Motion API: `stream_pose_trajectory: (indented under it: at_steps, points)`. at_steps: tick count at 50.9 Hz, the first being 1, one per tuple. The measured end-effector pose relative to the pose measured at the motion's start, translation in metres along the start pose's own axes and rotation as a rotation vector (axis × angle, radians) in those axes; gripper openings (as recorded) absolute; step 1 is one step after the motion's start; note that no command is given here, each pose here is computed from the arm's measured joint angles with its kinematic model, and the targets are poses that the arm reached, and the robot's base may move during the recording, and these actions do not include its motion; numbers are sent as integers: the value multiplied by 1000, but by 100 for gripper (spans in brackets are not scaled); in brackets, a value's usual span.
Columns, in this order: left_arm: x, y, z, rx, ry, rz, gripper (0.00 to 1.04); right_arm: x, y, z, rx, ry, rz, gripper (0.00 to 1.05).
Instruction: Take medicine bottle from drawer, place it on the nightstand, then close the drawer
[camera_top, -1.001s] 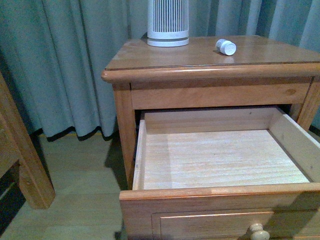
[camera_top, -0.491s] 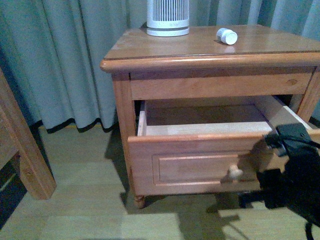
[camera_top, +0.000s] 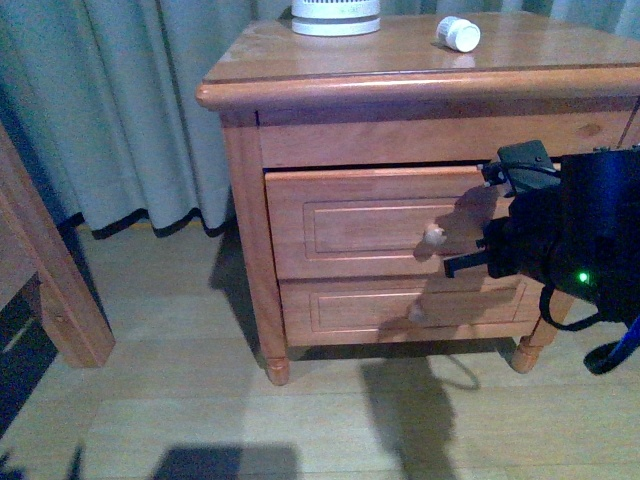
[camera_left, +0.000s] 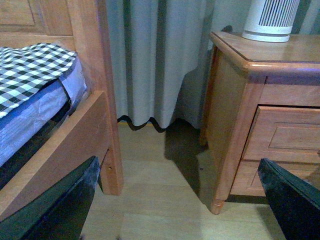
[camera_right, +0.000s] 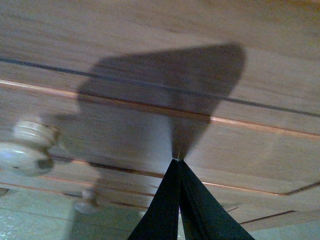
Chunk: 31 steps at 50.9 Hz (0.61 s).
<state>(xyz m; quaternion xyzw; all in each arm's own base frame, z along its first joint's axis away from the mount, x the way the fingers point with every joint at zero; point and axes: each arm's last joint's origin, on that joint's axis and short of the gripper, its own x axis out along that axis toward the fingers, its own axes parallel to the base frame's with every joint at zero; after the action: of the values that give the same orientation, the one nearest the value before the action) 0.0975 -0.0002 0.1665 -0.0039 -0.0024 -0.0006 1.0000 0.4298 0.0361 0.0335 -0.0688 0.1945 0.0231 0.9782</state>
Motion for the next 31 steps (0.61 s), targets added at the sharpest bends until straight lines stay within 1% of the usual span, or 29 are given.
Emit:
stream_pose_trajectory:
  at_steps: [8, 18, 24, 29, 31]
  points:
    - [0, 0, 0, 0, 0, 0, 98, 6, -12, -7, 1, 16, -16, 3]
    - [0, 0, 0, 0, 0, 0, 98, 2, -21, -6, 25, 6, -15, 3]
    - [0, 0, 0, 0, 0, 0, 98, -19, -25, 9, 93, 9, -7, 3]
    - [0, 0, 0, 0, 0, 0, 98, -43, -27, 29, 148, 9, -2, 3]
    - [0, 0, 0, 0, 0, 0, 98, -56, -29, 40, 176, 4, 6, 3]
